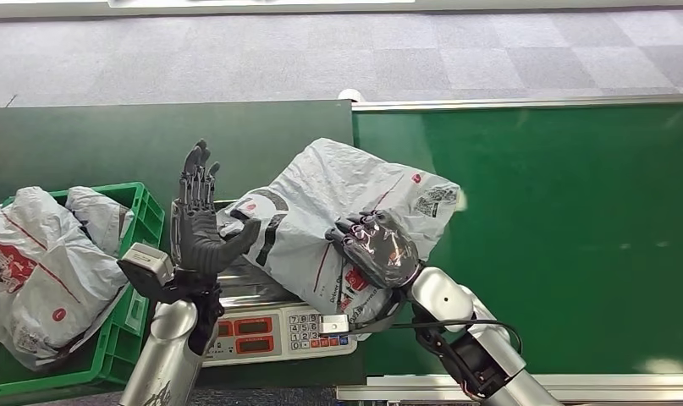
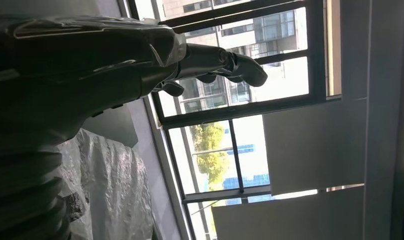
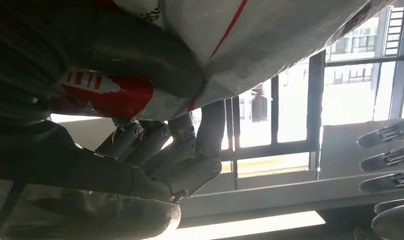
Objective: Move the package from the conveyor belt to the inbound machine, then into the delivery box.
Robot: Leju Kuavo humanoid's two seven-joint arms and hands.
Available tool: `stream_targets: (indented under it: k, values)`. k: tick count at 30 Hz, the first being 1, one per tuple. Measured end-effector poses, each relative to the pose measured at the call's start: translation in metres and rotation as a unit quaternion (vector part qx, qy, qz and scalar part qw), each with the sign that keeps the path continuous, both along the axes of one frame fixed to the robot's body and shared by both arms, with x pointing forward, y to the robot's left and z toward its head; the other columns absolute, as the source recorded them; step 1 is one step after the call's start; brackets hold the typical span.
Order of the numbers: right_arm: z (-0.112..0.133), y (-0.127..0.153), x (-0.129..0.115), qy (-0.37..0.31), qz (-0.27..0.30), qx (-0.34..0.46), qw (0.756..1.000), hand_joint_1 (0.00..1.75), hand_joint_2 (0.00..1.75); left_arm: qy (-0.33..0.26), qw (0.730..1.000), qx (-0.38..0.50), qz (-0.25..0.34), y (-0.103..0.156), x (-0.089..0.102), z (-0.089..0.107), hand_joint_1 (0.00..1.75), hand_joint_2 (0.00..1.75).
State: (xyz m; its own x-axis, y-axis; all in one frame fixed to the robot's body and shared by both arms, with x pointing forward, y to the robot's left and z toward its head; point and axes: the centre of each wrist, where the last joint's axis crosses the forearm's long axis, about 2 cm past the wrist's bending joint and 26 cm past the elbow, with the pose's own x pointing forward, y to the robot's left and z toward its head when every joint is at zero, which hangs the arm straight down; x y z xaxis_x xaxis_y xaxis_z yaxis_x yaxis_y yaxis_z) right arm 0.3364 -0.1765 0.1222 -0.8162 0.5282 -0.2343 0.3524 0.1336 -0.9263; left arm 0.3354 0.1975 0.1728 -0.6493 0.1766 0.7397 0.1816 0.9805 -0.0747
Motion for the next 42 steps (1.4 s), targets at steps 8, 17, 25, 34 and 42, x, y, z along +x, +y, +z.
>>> stream_targets:
  k: [8, 17, 25, 34, 42]
  values:
    - [-0.008, -0.005, -0.017, 0.011, -0.003, 0.0, 1.0, 1.75, 1.75, 0.004, 1.0, 0.002, -0.014, -0.006, 0.002, -0.001, 0.0, 1.75]
    - [-0.011, -0.012, -0.026, 0.017, -0.011, 0.003, 1.0, 1.54, 1.75, 0.007, 1.0, -0.002, -0.027, -0.013, 0.002, 0.0, 0.0, 1.75]
    - [-0.011, -0.017, -0.03, 0.015, -0.019, 0.011, 1.0, 0.0, 1.75, 0.007, 0.999, -0.002, -0.034, -0.014, 0.001, 0.0, 0.0, 1.75]
    - [-0.009, -0.017, -0.033, 0.015, -0.023, 0.022, 0.999, 0.0, 1.75, 0.013, 0.999, -0.003, -0.041, -0.018, 0.001, 0.001, 0.0, 1.75]
    - [-0.008, -0.016, -0.033, 0.016, -0.023, 0.031, 0.999, 0.0, 1.75, 0.012, 0.999, -0.003, -0.042, -0.018, 0.003, 0.003, 0.0, 1.75]
